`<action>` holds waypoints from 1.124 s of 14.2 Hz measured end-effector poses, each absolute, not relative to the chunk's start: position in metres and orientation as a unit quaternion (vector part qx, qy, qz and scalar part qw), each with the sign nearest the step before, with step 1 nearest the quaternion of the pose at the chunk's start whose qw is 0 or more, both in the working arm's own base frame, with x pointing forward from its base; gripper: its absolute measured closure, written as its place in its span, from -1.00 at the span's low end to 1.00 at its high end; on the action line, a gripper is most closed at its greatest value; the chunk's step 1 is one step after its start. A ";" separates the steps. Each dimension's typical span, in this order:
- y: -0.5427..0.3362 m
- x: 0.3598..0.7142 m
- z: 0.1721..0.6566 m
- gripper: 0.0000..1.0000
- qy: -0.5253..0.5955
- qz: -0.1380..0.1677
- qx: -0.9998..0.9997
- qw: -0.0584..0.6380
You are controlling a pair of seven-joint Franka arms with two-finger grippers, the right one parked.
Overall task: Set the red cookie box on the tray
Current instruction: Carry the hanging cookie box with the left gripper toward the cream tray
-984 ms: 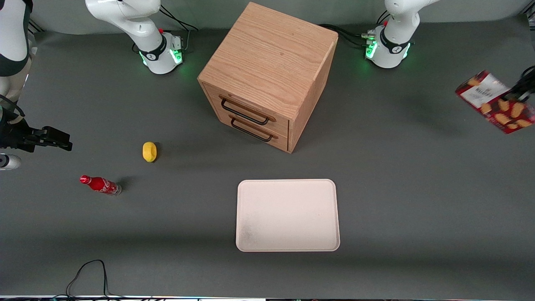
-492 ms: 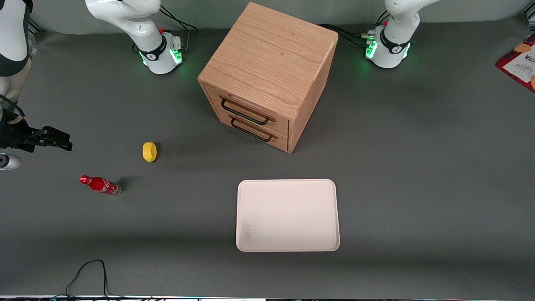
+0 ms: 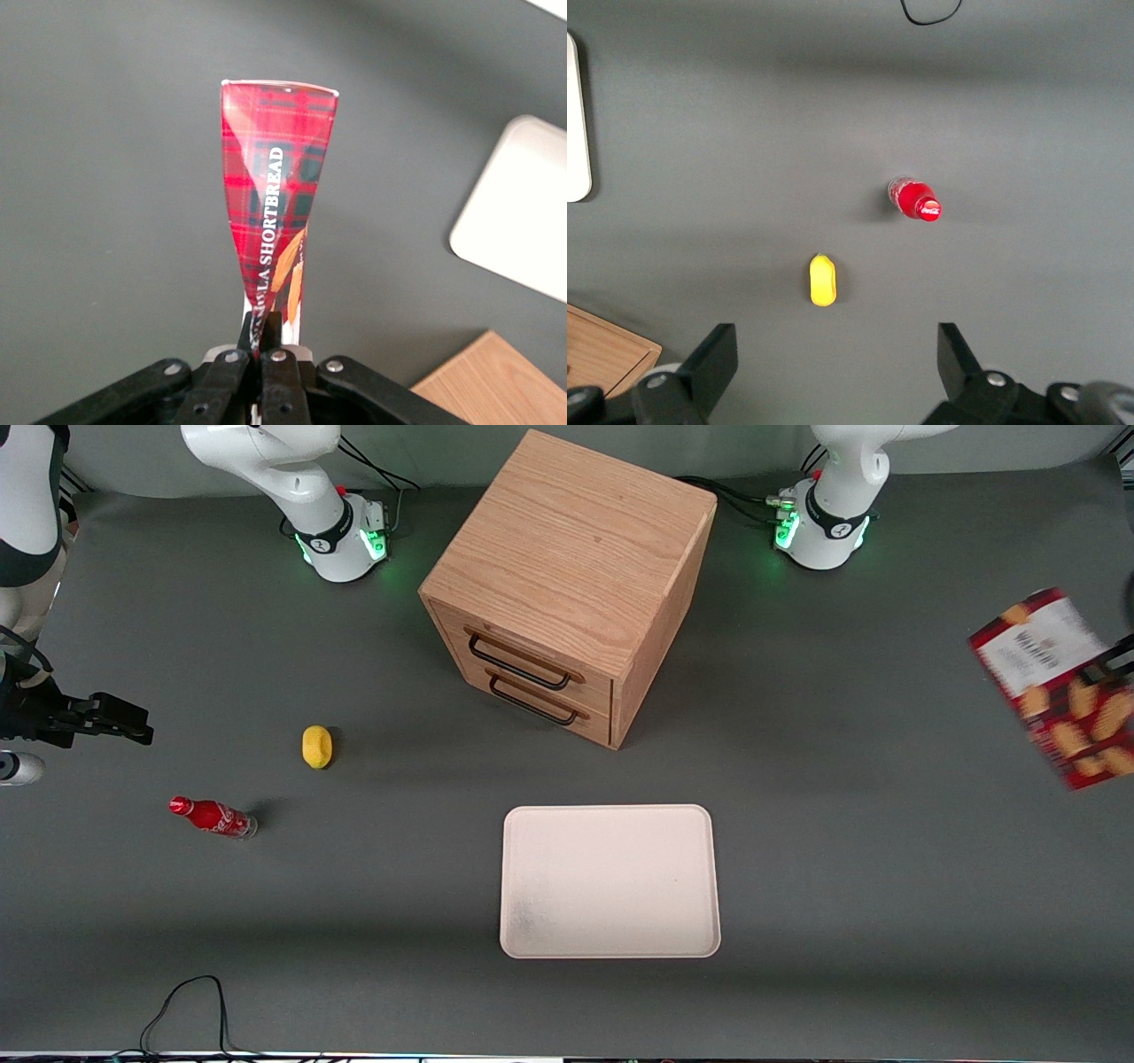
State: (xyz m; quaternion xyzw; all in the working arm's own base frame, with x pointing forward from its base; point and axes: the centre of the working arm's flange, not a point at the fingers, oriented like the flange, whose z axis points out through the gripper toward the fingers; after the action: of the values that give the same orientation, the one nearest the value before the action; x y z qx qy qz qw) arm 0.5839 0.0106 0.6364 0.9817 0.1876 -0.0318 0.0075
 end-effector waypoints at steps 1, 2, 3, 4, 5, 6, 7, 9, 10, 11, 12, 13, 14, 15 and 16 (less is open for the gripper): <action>-0.013 0.595 0.631 0.95 0.170 -0.036 0.985 0.007; -0.033 0.604 0.626 0.95 0.155 -0.037 0.987 0.007; -0.053 0.610 0.622 0.95 0.140 -0.038 0.989 0.007; -0.073 0.614 0.618 0.95 0.124 -0.039 0.991 0.009; -0.095 0.618 0.614 0.95 0.106 -0.040 0.994 0.011; -0.118 0.621 0.608 0.95 0.087 -0.042 0.995 0.013; -0.139 0.625 0.602 0.95 0.070 -0.044 0.996 0.016; -0.178 0.631 0.590 0.95 0.040 -0.044 0.998 0.019; -0.197 0.632 0.584 0.95 0.027 -0.041 0.999 0.021; -0.216 0.633 0.578 0.95 0.014 -0.035 0.999 0.023; -0.235 0.634 0.574 0.95 0.005 -0.026 0.999 0.026; -0.253 0.634 0.570 0.95 0.005 -0.016 0.999 0.028; -0.269 0.633 0.567 0.95 0.011 -0.004 0.999 0.030; -0.282 0.633 0.564 0.95 0.015 0.005 0.999 0.032; -0.292 0.632 0.561 0.95 0.015 0.011 0.999 0.031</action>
State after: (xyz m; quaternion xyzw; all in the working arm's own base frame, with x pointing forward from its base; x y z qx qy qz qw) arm 0.6319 -0.2920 0.5611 0.9994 0.0150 0.0105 0.0308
